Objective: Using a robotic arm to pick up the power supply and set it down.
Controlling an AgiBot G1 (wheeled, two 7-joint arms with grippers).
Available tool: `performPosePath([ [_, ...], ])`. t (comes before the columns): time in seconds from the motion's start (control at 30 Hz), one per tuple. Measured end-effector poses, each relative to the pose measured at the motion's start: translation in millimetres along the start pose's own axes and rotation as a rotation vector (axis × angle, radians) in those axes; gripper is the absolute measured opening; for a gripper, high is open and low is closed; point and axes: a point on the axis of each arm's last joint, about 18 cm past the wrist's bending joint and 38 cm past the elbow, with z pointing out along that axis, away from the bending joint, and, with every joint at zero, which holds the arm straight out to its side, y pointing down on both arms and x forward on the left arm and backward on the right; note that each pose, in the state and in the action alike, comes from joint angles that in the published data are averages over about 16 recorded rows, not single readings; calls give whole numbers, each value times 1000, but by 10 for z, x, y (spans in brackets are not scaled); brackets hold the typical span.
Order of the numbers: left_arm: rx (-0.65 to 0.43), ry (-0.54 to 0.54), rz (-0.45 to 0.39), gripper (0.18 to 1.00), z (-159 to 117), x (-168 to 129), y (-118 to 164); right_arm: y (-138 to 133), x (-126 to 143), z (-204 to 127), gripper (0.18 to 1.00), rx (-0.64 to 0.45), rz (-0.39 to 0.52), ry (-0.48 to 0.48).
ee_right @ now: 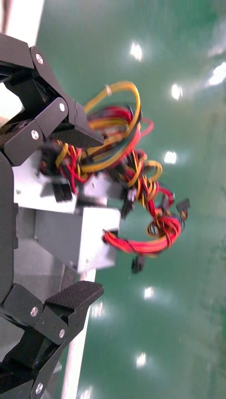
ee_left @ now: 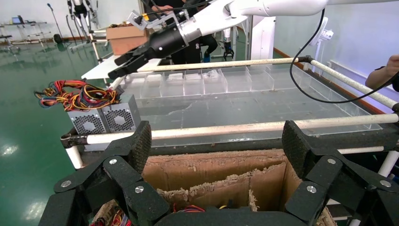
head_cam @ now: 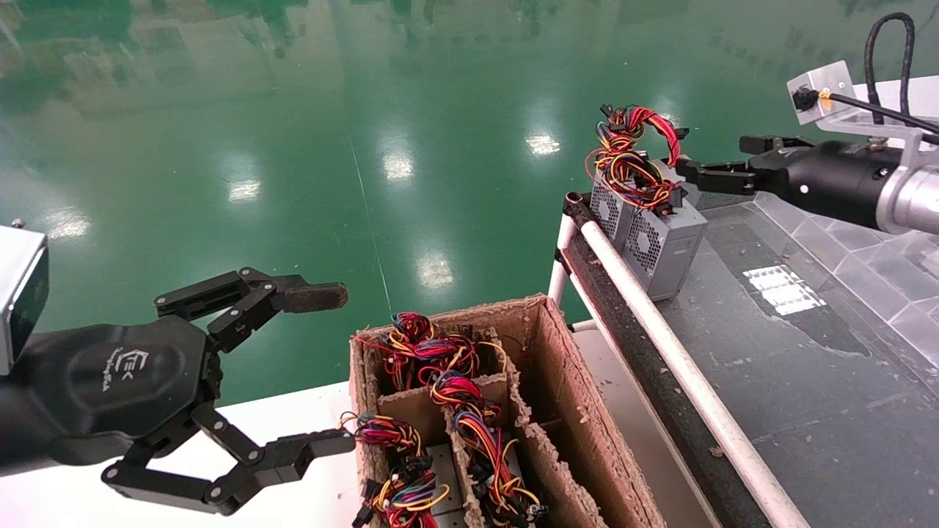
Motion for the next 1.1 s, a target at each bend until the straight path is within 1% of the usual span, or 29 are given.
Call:
performPosePath([
  [0.33, 0, 0, 0, 1001, 0, 0, 0, -297, 73, -194, 1001, 117, 47, -32],
  [0.57, 0, 0, 0, 1001, 0, 0, 0, -491, 79, -261, 1001, 201, 49, -44],
  [0.8, 0, 0, 0, 1001, -1, -1, 1, -511, -18, -323, 1001, 248, 32, -102],
  [1.1, 0, 0, 0, 1001, -1, -1, 1, -416, -246, -450, 1001, 289, 3, -217],
])
